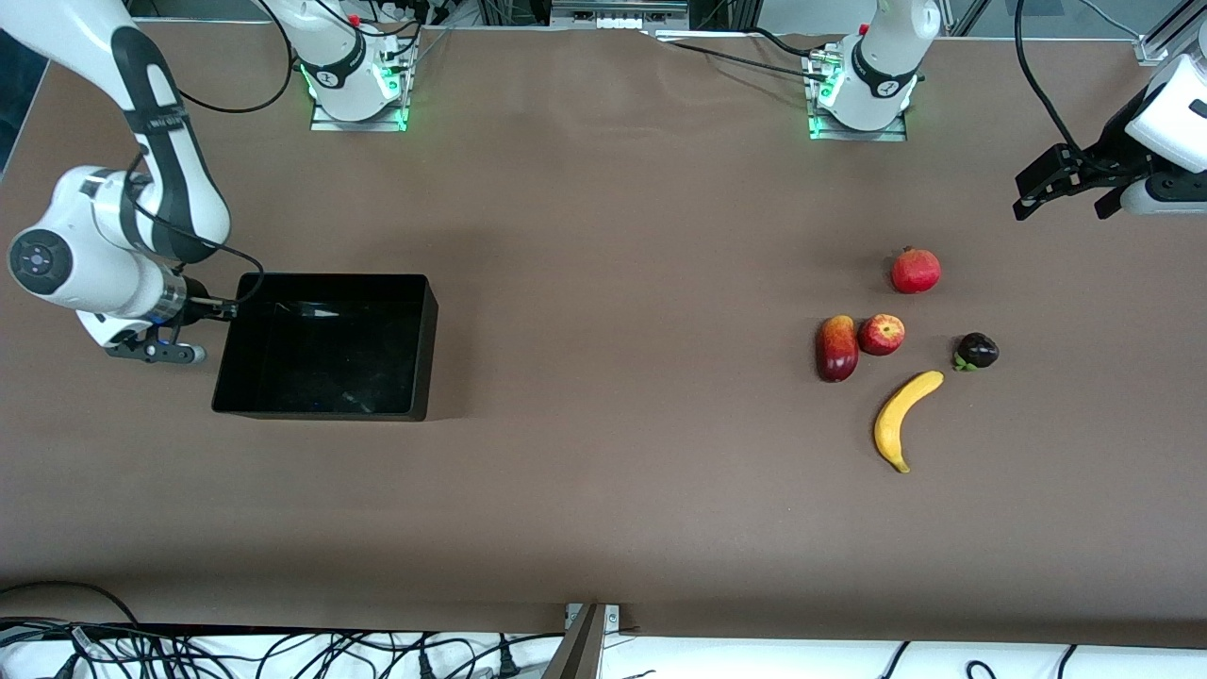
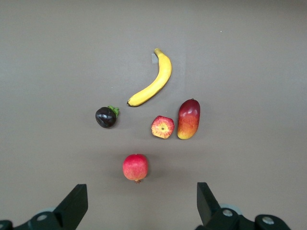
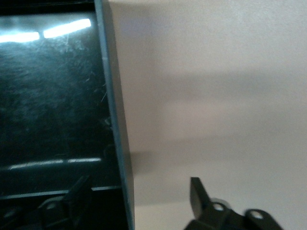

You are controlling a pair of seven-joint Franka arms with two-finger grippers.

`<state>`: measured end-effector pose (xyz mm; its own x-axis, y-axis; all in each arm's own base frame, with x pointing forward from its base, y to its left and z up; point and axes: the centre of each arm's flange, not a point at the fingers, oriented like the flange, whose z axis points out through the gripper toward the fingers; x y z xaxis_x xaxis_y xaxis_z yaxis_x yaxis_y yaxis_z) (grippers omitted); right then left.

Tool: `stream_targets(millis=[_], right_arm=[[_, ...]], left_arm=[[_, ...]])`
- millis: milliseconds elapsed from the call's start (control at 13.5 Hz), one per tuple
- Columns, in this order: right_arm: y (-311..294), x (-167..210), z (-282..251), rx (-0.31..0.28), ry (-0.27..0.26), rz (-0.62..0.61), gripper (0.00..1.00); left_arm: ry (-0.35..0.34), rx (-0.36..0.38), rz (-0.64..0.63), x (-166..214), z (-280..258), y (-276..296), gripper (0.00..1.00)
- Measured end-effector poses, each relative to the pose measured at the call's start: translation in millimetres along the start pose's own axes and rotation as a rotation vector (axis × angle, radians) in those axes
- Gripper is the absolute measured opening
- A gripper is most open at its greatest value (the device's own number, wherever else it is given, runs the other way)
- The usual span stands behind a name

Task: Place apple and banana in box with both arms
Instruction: 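Grip the black box rim with the right gripper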

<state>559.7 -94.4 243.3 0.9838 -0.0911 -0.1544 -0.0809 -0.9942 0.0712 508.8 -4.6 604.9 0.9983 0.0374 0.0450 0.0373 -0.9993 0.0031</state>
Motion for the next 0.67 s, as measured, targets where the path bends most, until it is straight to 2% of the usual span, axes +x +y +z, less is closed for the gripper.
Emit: stream_targets(millis=[148,443,517,665], right_arm=[[-1,3,18,-0.004,-0.002,-0.002,0.56],[-6,5,19,-0.002,0.000,-0.011,0.11],[-8,4,16,0.000,-0.005,-0.023,0.05],[-19,6,-2,0.009,-0.015,-0.038,0.04]], left_arm=[[0.000,0.000,0.000,0,0,0,1.00],[0.000,0.000,0.000,0,0,0,1.00],[0.000,0.000,0.000,0,0,0,1.00],[0.000,0.000,0.000,0,0,0,1.00]])
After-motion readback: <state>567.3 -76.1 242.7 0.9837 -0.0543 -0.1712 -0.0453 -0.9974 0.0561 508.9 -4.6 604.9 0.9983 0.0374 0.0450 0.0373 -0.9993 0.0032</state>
